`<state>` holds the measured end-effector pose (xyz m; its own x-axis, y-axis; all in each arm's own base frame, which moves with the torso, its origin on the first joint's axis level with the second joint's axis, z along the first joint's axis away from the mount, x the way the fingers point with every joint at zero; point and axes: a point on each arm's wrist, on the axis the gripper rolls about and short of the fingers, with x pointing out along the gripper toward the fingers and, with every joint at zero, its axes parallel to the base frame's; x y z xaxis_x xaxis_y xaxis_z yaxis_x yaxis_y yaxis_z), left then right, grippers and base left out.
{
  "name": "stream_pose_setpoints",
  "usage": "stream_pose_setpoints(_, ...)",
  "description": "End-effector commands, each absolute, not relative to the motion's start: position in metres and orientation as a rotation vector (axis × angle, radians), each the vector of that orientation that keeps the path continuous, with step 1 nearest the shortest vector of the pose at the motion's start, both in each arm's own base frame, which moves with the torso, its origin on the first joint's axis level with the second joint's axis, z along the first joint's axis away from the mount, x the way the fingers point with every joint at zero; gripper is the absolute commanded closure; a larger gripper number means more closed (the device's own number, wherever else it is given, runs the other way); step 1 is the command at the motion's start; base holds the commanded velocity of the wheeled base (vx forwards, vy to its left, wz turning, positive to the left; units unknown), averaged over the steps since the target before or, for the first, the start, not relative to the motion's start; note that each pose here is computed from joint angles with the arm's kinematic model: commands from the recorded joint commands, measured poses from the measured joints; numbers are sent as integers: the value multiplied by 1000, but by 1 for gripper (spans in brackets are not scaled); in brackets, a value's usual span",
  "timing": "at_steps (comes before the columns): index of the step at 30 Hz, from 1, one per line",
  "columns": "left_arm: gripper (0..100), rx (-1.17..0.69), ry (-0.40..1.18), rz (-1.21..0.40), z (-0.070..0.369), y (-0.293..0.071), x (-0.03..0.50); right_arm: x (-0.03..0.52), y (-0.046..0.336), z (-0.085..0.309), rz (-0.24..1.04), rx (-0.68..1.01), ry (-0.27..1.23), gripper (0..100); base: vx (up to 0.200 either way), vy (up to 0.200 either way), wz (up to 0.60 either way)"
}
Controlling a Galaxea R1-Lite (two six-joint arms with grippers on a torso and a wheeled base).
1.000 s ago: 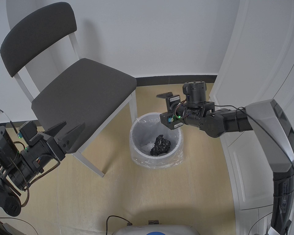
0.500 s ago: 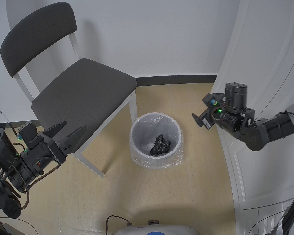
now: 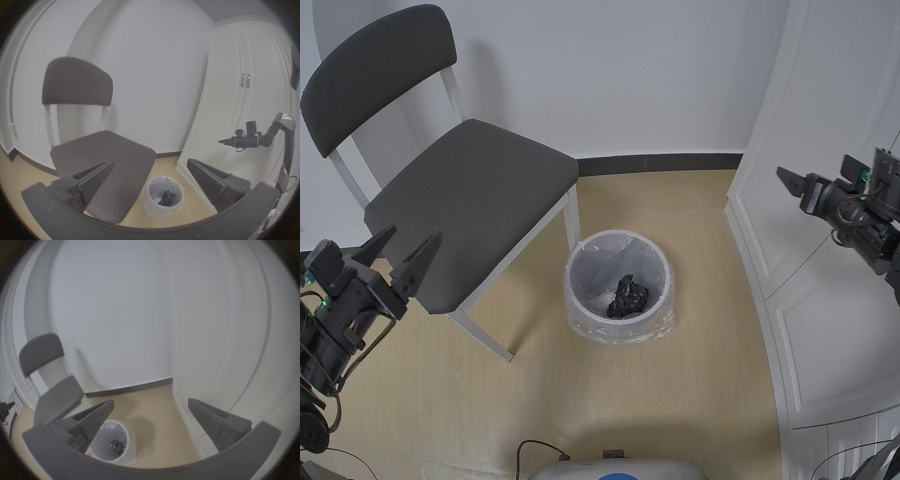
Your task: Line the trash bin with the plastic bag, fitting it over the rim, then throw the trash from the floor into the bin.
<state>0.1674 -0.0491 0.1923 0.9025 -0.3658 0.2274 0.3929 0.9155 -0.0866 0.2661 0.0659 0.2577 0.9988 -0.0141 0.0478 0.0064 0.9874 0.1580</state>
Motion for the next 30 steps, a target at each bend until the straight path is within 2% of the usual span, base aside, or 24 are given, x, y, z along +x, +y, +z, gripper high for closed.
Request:
stream_pose_setpoints(1, 0, -93, -392, -290, 215, -28, 115, 193, 16, 278, -142, 238, -209, 0, 0, 0, 0)
stream_pose_setpoints(8, 0, -7, -413, -107, 220, -6, 80, 109, 6, 281, -126, 275, -411, 0, 0, 0, 0)
stream_pose_setpoints(11, 0, -5, -416, -104, 221, -5, 78, 105, 5, 281, -126, 275, -417, 0, 0, 0, 0)
stream_pose_setpoints(12, 0, -5, -434, -98, 220, -3, 50, 63, 1, 276, -121, 270, -496, 0, 0, 0, 0)
stream_pose_setpoints(23, 0, 0, -428, -92, 197, 0, -37, -12, -6, 249, -204, 231, -642, 0, 0, 0, 0)
stream_pose_setpoints(30, 0, -3, -469, -73, 199, 1, -70, -50, -4, 217, -124, 211, -680, 0, 0, 0, 0)
